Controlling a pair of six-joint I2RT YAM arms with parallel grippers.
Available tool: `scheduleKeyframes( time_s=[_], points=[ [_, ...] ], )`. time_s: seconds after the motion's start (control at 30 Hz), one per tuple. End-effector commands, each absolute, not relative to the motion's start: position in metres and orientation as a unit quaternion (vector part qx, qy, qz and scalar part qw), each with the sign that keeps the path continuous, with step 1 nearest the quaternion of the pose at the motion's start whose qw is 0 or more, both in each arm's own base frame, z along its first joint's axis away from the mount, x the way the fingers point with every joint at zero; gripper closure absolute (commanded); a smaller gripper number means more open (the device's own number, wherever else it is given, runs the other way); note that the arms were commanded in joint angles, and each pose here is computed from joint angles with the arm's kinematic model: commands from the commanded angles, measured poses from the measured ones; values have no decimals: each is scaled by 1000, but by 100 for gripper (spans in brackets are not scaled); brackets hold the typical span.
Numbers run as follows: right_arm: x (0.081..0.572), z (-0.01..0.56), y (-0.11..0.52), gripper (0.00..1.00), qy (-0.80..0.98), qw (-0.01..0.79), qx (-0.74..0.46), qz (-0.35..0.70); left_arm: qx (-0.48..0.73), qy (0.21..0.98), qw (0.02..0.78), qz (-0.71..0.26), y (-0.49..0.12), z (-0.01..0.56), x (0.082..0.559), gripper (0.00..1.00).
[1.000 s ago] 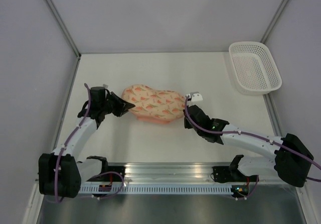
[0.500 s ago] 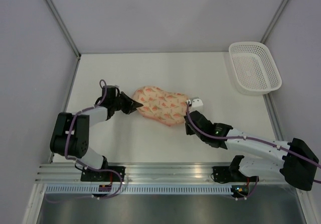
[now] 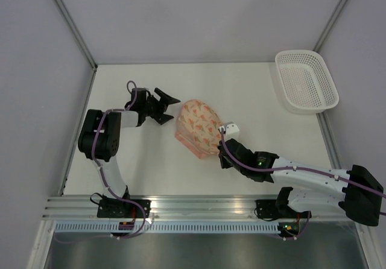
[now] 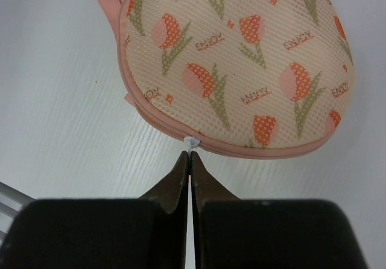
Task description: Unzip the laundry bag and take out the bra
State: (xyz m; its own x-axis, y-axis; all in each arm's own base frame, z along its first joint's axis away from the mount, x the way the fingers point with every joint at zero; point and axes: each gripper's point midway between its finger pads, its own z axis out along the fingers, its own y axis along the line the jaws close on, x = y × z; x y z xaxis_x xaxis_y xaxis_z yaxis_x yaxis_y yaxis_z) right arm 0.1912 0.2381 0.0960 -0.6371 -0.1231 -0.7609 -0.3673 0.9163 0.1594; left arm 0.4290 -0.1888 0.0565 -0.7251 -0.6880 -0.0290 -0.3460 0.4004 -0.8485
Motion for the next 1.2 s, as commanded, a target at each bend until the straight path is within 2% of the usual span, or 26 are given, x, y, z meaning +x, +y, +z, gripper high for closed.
scheduleKeyframes(
  time_s=[0.0, 0.17, 0.3, 0.33, 0.4, 0.57, 0.83, 1.03, 1.17],
  points=[
    [190, 100, 238, 99, 891, 406, -131, 153, -323, 798, 237, -451, -182, 82, 444, 0],
    [195, 99, 249, 99, 890, 405, -138, 158, -336, 794, 220, -457, -182, 98, 400, 0],
    [201, 106, 269, 99, 883, 409, -145, 177, -354, 802, 207, -435, -181, 93, 336, 0],
    [202, 105, 273, 100, 883, 408, -147, 181, -350, 787, 224, -456, -184, 117, 327, 0],
    [204, 107, 285, 100, 879, 407, -156, 194, -354, 793, 213, -448, -190, 110, 298, 1],
    [203, 119, 317, 100, 860, 405, -185, 248, -341, 771, 206, -496, -219, 141, 255, 0],
    [196, 152, 347, 100, 820, 418, -218, 325, -321, 790, 152, -499, -252, 135, 230, 1],
    [198, 162, 350, 100, 811, 426, -221, 333, -291, 811, 112, -495, -283, 130, 218, 0],
    [195, 163, 350, 100, 810, 424, -227, 336, -302, 815, 135, -476, -281, 123, 228, 0]
  ],
)
